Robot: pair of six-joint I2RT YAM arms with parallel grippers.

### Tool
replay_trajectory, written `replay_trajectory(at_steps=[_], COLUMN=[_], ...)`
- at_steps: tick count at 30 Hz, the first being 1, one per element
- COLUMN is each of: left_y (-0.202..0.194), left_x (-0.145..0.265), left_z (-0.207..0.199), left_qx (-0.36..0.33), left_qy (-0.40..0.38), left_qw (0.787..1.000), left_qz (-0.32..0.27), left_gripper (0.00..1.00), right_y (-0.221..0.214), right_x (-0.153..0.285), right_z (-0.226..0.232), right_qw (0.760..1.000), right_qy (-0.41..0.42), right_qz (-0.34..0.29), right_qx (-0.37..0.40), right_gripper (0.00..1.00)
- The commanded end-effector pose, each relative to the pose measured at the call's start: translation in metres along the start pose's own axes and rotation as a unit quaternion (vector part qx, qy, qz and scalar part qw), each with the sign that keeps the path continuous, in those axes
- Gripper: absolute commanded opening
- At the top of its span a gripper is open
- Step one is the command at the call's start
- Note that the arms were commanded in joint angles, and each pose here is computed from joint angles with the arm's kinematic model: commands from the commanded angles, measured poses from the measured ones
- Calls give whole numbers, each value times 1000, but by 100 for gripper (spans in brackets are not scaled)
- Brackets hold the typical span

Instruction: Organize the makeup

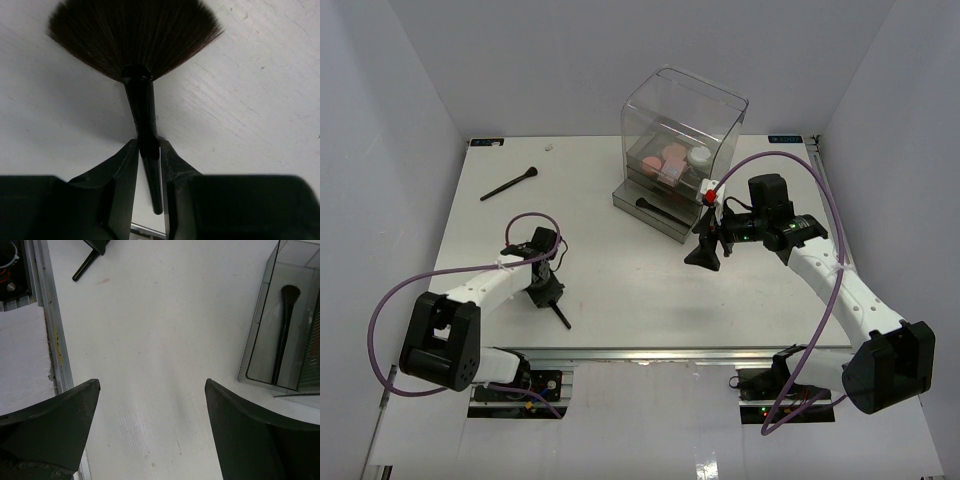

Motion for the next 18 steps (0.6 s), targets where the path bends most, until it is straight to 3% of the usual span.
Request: replay_trajectory(at_steps=[1, 6, 10, 13, 18], left_y=[5, 12, 19, 27, 26], left_x=[1, 13, 35, 72, 119], left_z=[-4, -18, -44, -85, -163], left_qx=[15, 28, 17, 5, -10], left_qy=[-17, -64, -154, -266, -386], left_qw=[1000, 997, 988, 964, 923], left_qz=[-21, -31, -17, -9, -2], left_gripper=[30, 14, 2, 0, 0], right_y=[4, 5, 5, 6, 2], right_x=[1, 3, 8, 12, 14], right_z=[-2, -3, -4, -6, -9], right_qw=[1000, 1000, 1000, 999, 999], right_qy=[-3, -6, -15, -25, -33], right_qz=[-13, -15, -16, -15, -11], right_qx=[12, 13, 15, 16, 13], right_gripper=[92, 93, 93, 93, 93])
Point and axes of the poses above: each gripper's point midway between its finger pads, its own x axis back along the fingers, its own z axis along the line the jaws close on, y = z × x, the point moved 9 cm from there along x, back along the fingers, and after that the axes turned 14 degrees about x, right-handed, at the moved point
